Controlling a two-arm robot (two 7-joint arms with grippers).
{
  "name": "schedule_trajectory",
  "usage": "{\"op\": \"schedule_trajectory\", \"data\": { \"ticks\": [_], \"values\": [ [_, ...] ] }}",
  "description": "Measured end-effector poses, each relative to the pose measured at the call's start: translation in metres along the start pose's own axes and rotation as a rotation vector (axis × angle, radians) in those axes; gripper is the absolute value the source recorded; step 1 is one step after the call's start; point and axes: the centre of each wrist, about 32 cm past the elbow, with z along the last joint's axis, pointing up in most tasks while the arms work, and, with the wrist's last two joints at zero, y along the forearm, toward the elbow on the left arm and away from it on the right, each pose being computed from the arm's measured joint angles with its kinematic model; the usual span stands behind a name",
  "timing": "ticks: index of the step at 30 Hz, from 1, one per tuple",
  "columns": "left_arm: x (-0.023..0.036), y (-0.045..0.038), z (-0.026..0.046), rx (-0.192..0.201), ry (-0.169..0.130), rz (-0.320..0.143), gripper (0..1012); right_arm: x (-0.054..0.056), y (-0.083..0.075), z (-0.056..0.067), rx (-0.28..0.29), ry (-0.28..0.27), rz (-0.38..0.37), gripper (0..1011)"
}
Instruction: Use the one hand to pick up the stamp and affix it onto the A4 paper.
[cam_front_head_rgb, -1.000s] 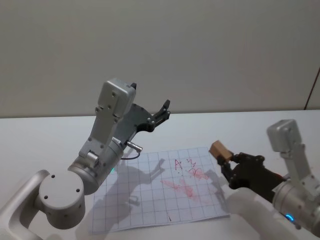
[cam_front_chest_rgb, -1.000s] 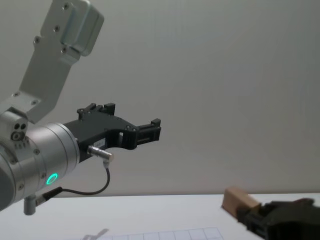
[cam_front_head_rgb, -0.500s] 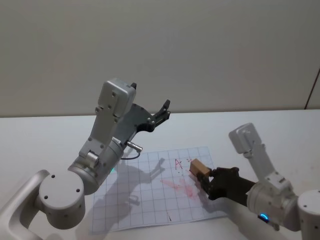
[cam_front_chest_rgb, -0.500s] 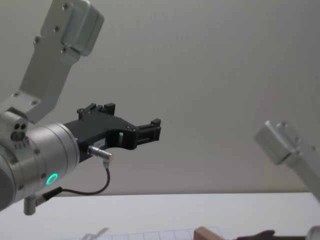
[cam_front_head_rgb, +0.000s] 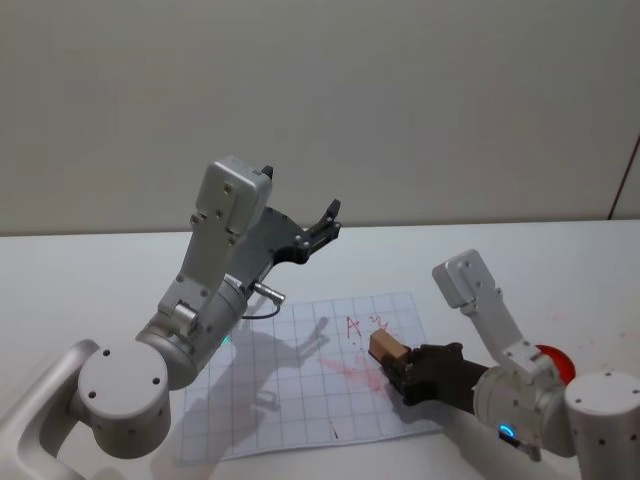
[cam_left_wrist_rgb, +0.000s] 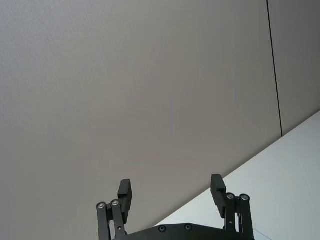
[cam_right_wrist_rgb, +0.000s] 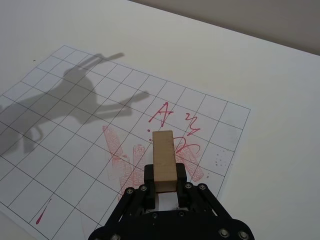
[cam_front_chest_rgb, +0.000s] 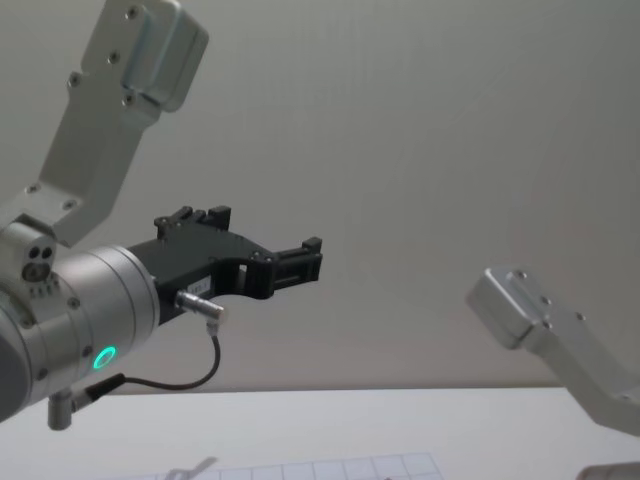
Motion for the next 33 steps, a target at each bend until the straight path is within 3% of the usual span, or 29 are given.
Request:
{"op": "schedule_trajectory", "data": {
  "ticks": [7, 18, 25, 33],
  "values": [
    [0.0, 0.0, 0.0, 0.0, 0.0, 0.0, 1001, -0.003, 0.002, 0.005, 0.007, 0.0, 0.001, 217],
    [0.0, 0.0, 0.0, 0.0, 0.0, 0.0, 1001, -0.003, -0.008, 0.025, 0.103, 0.009, -0.007, 217],
    [0.0, 0.0, 0.0, 0.0, 0.0, 0.0, 1001, 0.004, -0.023, 0.038, 0.185, 0.021, -0.059, 217],
    [0.0, 0.0, 0.0, 0.0, 0.0, 0.0, 1001, 0.019, -0.043, 0.037, 0.218, 0.032, -0.149, 217]
  ]
}}
